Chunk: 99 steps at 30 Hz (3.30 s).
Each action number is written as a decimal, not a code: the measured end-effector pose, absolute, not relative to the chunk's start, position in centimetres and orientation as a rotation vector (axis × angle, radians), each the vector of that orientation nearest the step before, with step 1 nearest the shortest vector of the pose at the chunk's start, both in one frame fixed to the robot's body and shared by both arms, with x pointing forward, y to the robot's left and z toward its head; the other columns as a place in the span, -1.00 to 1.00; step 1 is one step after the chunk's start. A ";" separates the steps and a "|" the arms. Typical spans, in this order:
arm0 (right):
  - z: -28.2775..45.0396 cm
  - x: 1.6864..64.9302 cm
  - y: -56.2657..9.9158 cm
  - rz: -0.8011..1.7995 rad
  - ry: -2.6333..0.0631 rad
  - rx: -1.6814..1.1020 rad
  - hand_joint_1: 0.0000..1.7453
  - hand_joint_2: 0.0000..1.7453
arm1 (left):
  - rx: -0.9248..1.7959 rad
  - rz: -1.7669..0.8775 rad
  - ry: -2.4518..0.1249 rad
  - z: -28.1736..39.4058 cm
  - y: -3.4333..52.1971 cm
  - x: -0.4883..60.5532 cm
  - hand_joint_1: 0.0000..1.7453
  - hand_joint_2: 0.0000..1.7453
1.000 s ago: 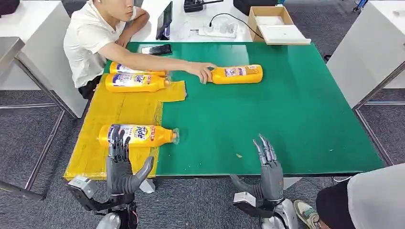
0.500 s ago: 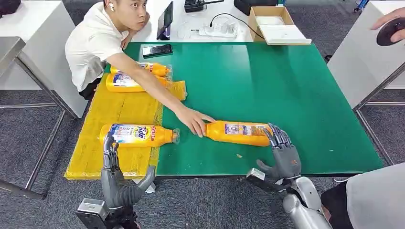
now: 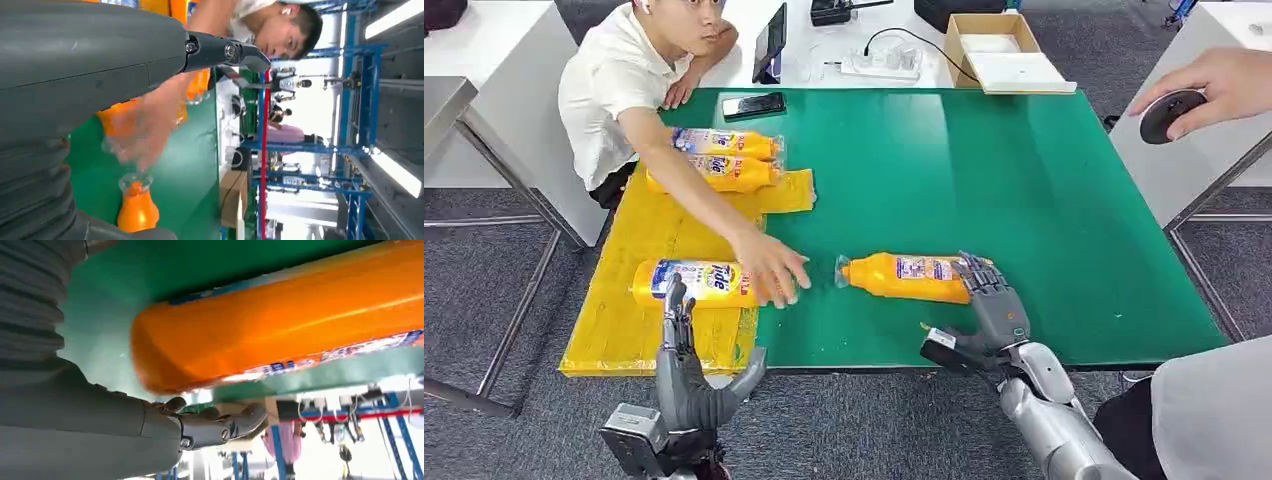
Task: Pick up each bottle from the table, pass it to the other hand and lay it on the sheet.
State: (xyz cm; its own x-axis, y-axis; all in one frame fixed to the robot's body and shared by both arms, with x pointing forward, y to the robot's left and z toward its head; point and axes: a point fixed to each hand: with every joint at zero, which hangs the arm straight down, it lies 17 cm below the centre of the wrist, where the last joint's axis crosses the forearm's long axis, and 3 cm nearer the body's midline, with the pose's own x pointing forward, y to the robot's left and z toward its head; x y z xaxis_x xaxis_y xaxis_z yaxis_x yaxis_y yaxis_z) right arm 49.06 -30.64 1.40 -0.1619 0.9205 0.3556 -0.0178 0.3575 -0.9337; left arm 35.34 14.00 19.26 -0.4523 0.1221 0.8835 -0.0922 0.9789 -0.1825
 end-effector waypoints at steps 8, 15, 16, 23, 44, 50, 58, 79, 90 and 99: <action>0.6 50.1 -29.6 1.081 -1.431 -0.843 -1.00 1.00 | -0.080 0.231 -1.998 19.0 12.7 35.5 -1.00 1.00; 0.4 50.3 -29.3 1.089 -1.423 -0.833 -1.00 1.00 | -0.082 0.227 -1.999 19.0 12.5 35.6 -1.00 1.00; 0.4 50.4 -29.3 1.090 -1.418 -0.835 -1.00 1.00 | -0.084 0.227 -1.998 19.0 12.5 35.7 -1.00 1.00; -0.2 51.1 -30.1 1.115 -1.316 -0.882 -1.00 1.00 | -0.201 0.226 -1.915 17.9 11.4 36.0 -1.00 1.00; -4.4 51.0 -33.6 1.144 -0.875 -0.766 1.00 1.00 | -0.338 0.085 -1.771 15.9 8.8 35.7 -1.00 1.00; -4.7 50.7 -32.5 1.119 -0.948 -0.678 1.00 1.00 | -0.340 0.077 -1.772 15.9 8.8 35.7 -1.00 1.00; -4.0 50.4 -29.5 0.991 -1.133 -0.475 1.00 1.00 | -0.345 0.076 -1.777 16.0 9.0 35.8 -1.00 1.00; 8.5 44.8 -11.9 0.463 -1.791 0.031 1.00 1.00 | -0.430 0.268 -1.807 18.3 11.3 34.8 -1.00 1.00; 9.7 38.9 -0.5 0.626 -1.846 0.266 1.00 1.00 | -0.508 0.224 -1.813 19.0 9.4 34.0 -1.00 1.00; 8.6 36.1 3.8 0.730 -1.822 0.368 1.00 1.00 | -0.545 0.265 -1.820 19.6 9.9 34.4 -1.00 1.00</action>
